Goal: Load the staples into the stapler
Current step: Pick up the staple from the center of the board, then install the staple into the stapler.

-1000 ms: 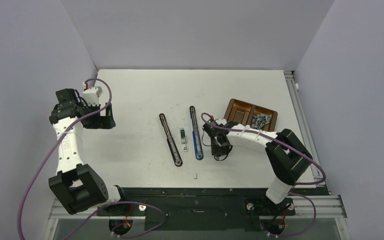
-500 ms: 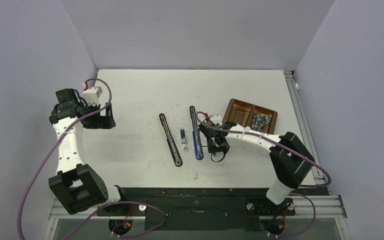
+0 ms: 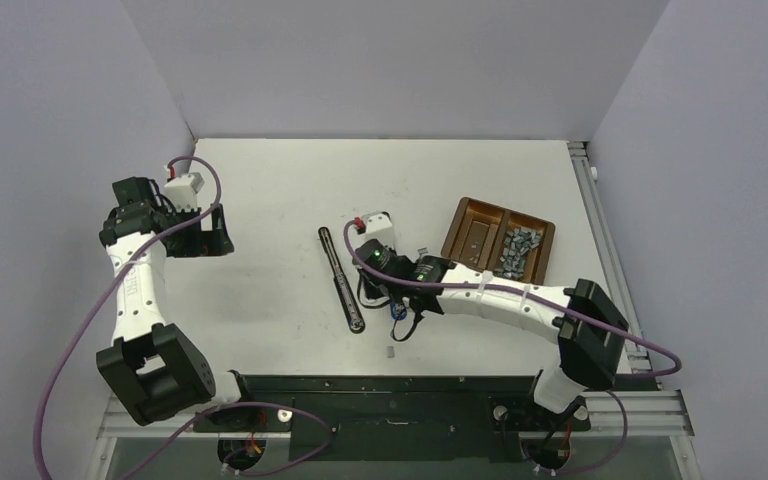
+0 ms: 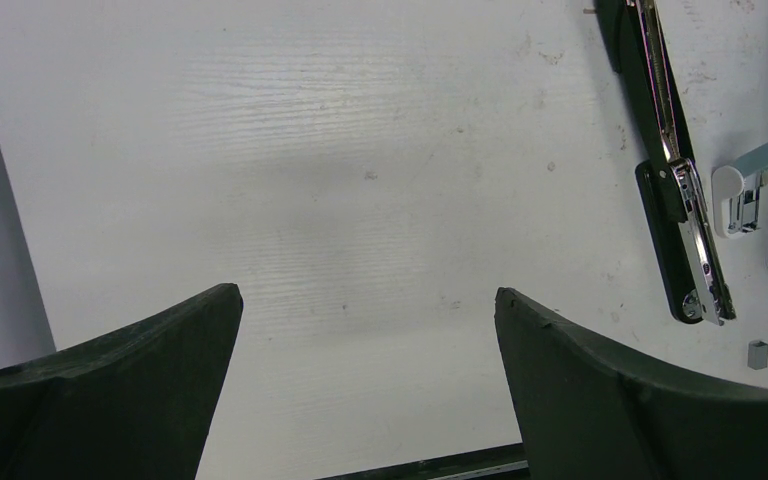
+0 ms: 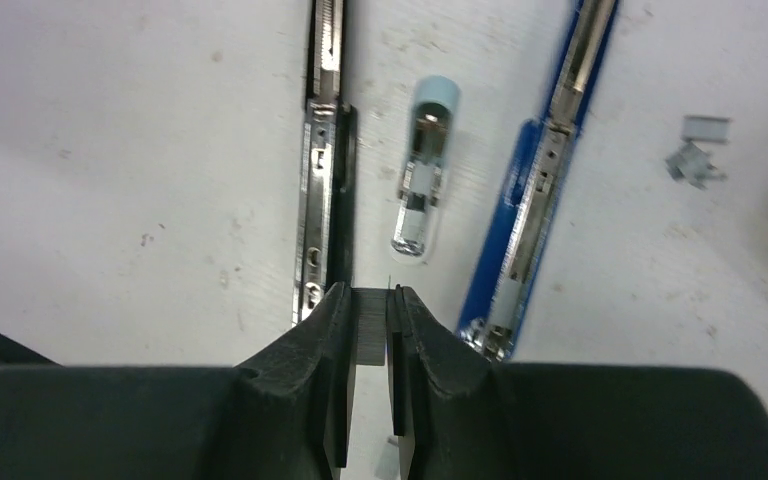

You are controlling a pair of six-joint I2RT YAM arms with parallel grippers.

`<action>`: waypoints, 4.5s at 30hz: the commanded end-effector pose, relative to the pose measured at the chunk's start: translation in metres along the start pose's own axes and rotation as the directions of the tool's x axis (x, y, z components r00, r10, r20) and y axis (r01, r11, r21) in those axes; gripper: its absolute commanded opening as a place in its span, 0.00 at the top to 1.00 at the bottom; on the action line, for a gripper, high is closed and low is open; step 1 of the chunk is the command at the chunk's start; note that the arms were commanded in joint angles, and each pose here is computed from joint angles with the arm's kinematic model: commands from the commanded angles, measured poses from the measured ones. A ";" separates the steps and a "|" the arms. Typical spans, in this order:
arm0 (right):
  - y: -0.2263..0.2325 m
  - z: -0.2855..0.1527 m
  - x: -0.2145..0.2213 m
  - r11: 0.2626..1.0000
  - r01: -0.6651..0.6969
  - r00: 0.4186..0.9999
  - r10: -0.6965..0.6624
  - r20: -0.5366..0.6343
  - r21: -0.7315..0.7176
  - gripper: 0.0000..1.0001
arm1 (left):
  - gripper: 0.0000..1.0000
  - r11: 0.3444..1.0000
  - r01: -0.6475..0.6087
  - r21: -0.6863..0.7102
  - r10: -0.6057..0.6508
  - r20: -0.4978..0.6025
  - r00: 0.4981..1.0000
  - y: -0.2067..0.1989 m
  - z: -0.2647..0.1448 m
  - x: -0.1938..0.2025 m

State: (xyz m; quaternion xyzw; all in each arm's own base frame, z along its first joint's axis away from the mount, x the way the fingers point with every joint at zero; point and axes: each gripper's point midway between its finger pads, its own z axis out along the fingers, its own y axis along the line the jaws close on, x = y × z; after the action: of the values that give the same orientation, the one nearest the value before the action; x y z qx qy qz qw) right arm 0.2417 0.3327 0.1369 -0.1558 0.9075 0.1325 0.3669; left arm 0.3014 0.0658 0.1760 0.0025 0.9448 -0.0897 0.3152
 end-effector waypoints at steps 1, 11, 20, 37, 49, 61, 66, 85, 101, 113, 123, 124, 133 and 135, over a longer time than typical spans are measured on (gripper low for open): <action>0.046 0.017 -0.034 0.995 0.064 0.985 -0.051 0.165 -0.074 0.92 | 0.04 1.000 0.024 0.002 -0.024 0.023 0.999 0.003 0.003 -0.007; 0.055 0.062 -0.010 0.990 0.140 0.978 -0.137 0.159 -0.005 0.92 | 0.04 0.997 0.077 0.004 -0.077 -0.017 0.997 0.006 0.017 0.001; 0.046 0.060 -0.010 0.997 0.077 0.969 -0.079 0.234 0.019 0.92 | 0.04 0.995 0.098 -0.009 -0.099 -0.025 0.995 0.011 0.024 0.002; 0.056 0.054 -0.010 0.995 0.096 0.960 -0.098 0.262 0.018 0.92 | 0.04 0.991 0.130 -0.006 -0.130 -0.044 0.990 0.013 0.035 0.006; 0.058 0.063 0.009 0.994 0.106 0.969 -0.108 0.220 0.021 0.92 | 0.04 0.992 0.122 -0.014 -0.123 -0.042 0.992 0.014 0.033 0.006; 0.060 0.068 0.020 0.995 0.100 0.977 -0.100 0.186 0.009 0.92 | 0.04 0.992 0.124 -0.012 -0.125 -0.044 0.991 0.015 0.033 0.005; 0.057 0.070 0.026 0.996 0.092 0.981 -0.092 0.171 0.005 0.91 | 0.04 0.992 0.124 -0.011 -0.124 -0.041 0.991 0.014 0.033 0.003; 0.059 0.069 0.027 0.996 0.084 0.982 -0.082 0.169 -0.007 0.91 | 0.04 0.993 0.119 -0.012 -0.120 -0.038 0.992 0.014 0.031 0.003; 0.054 0.074 0.034 0.997 0.077 0.986 -0.077 0.148 0.002 0.92 | 0.04 0.993 0.114 -0.013 -0.115 -0.033 0.993 0.014 0.030 0.000; 0.052 0.074 0.034 0.996 0.087 0.986 -0.089 0.144 0.017 0.92 | 0.04 0.994 0.112 -0.012 -0.112 -0.029 0.993 0.014 0.029 -0.001; 0.052 0.077 0.035 0.996 0.092 0.987 -0.094 0.134 0.021 0.92 | 0.04 0.994 0.109 -0.012 -0.109 -0.029 0.994 0.014 0.028 -0.002; 0.052 0.077 0.036 0.995 0.093 0.987 -0.095 0.133 0.020 0.91 | 0.04 0.994 0.109 -0.012 -0.109 -0.031 0.994 0.014 0.028 -0.002; 0.051 0.080 0.038 0.995 0.099 0.987 -0.101 0.124 0.029 0.92 | 0.04 0.994 0.107 -0.010 -0.108 -0.026 0.994 0.014 0.027 -0.005; 0.050 0.080 0.039 0.995 0.100 0.987 -0.103 0.122 0.031 0.91 | 0.04 0.994 0.108 -0.010 -0.108 -0.025 0.994 0.014 0.027 -0.005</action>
State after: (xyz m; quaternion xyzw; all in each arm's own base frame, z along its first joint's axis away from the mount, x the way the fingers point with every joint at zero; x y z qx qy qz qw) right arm 0.2419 0.3975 0.0578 -0.1961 0.8757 0.1135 0.4264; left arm 0.3093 0.0693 0.1385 -0.0563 0.9556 -0.1091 0.2677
